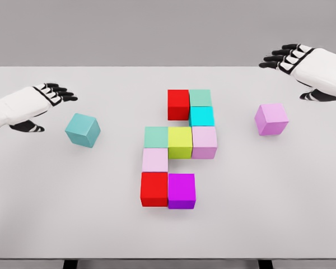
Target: Assemble the squares on the desktop into the number 2
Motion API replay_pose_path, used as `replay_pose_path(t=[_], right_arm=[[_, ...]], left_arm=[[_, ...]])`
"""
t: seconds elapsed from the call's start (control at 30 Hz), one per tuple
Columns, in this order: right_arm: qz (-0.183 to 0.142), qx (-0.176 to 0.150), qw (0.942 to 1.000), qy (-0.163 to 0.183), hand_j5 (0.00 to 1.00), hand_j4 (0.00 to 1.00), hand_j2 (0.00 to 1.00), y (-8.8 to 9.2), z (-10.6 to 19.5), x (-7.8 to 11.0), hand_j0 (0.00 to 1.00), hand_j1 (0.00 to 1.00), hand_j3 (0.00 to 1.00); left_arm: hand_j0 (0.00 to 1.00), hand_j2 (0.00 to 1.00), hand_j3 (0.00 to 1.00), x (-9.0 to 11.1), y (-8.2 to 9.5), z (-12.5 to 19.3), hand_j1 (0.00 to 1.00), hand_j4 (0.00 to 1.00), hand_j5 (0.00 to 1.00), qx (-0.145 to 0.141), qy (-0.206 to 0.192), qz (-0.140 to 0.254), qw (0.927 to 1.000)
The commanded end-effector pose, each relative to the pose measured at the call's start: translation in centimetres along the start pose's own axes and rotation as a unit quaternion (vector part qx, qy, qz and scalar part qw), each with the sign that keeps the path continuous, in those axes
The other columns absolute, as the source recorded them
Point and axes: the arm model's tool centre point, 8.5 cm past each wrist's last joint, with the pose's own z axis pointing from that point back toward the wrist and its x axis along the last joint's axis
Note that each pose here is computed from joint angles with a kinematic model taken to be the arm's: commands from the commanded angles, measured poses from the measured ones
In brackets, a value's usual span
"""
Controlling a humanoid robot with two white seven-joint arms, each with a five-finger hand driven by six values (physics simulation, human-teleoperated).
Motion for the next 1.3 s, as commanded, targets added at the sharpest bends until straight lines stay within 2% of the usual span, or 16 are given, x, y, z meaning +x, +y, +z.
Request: replay_pose_path(t=[0.0,0.07,0.17,0.2,0.33,0.4,0.6,0.8,0.9,1.13,1.2,1.27], right_arm=[[-0.017,0.072,0.9973,0.006,0.99,0.99,0.99,3.6,-0.7,-0.8,0.99,0.99,0.99],[-0.010,0.104,0.9945,-0.002,0.99,0.99,0.99,4.1,-1.4,-1.3,0.99,0.99,0.99],[0.004,0.136,0.9907,-0.010,0.99,0.99,0.99,3.7,-3.4,-2.3,0.99,0.99,0.99],[0.004,0.154,0.9880,-0.013,0.99,0.99,0.99,4.3,-3.9,-2.5,0.99,0.99,0.99],[-0.002,0.189,0.9818,-0.015,0.99,0.99,0.99,5.9,-4.8,-3.0,0.99,0.99,0.99],[-0.003,0.203,0.9791,0.000,0.99,0.99,0.99,6.2,-5.0,-4.2,0.99,0.99,0.99],[-0.022,0.249,0.9683,0.005,0.99,0.99,0.99,8.9,-6.4,-4.9,0.99,0.99,0.99],[-0.008,0.265,0.9642,-0.005,0.99,0.99,0.99,10.0,-8.1,-3.9,0.99,0.99,0.99],[-0.006,0.263,0.9647,-0.009,0.99,0.99,0.99,9.9,-8.3,-3.7,0.99,0.99,0.99],[-0.002,0.267,0.9638,-0.005,0.99,0.99,0.99,9.9,-7.7,-3.9,0.99,0.99,0.99],[0.019,0.264,0.9642,-0.017,0.99,0.99,0.99,9.1,-7.0,-3.3,0.99,0.99,0.99],[0.021,0.265,0.9636,-0.021,0.99,0.99,0.99,9.2,-6.8,-2.9,0.99,0.99,0.99]], left_arm=[[1.00,1.00,1.00,0.3,-1.9,-0.2,1.00,1.00,1.00,-0.012,-0.005,0.034,0.9993],[1.00,1.00,1.00,0.4,-2.0,-0.4,1.00,1.00,1.00,-0.006,-0.007,0.057,0.9983],[1.00,1.00,1.00,0.8,-2.3,-0.8,1.00,1.00,1.00,-0.005,-0.017,0.076,0.9969],[1.00,1.00,1.00,0.8,-2.3,-0.8,1.00,1.00,1.00,-0.001,-0.016,0.083,0.9964],[1.00,1.00,1.00,0.9,-2.3,-0.9,1.00,1.00,1.00,0.003,-0.019,0.095,0.9953],[1.00,1.00,1.00,1.0,-2.2,-1.1,1.00,1.00,1.00,0.002,-0.022,0.095,0.9952],[1.00,1.00,1.00,1.3,-2.5,-1.9,1.00,1.00,1.00,0.005,-0.026,0.104,0.9942],[1.00,1.00,1.00,1.9,-2.7,-3.3,1.00,1.00,1.00,0.002,-0.036,0.106,0.9937],[1.00,1.00,1.00,2.0,-3.0,-3.5,1.00,1.00,1.00,0.001,-0.037,0.107,0.9935],[1.00,1.00,1.00,2.3,-2.8,-4.1,1.00,1.00,1.00,0.007,-0.043,0.110,0.9930],[1.00,1.00,1.00,2.7,-2.9,-4.4,1.00,1.00,1.00,0.000,-0.050,0.109,0.9928],[1.00,1.00,1.00,2.9,-2.9,-4.7,1.00,1.00,1.00,-0.003,-0.055,0.108,0.9926]])
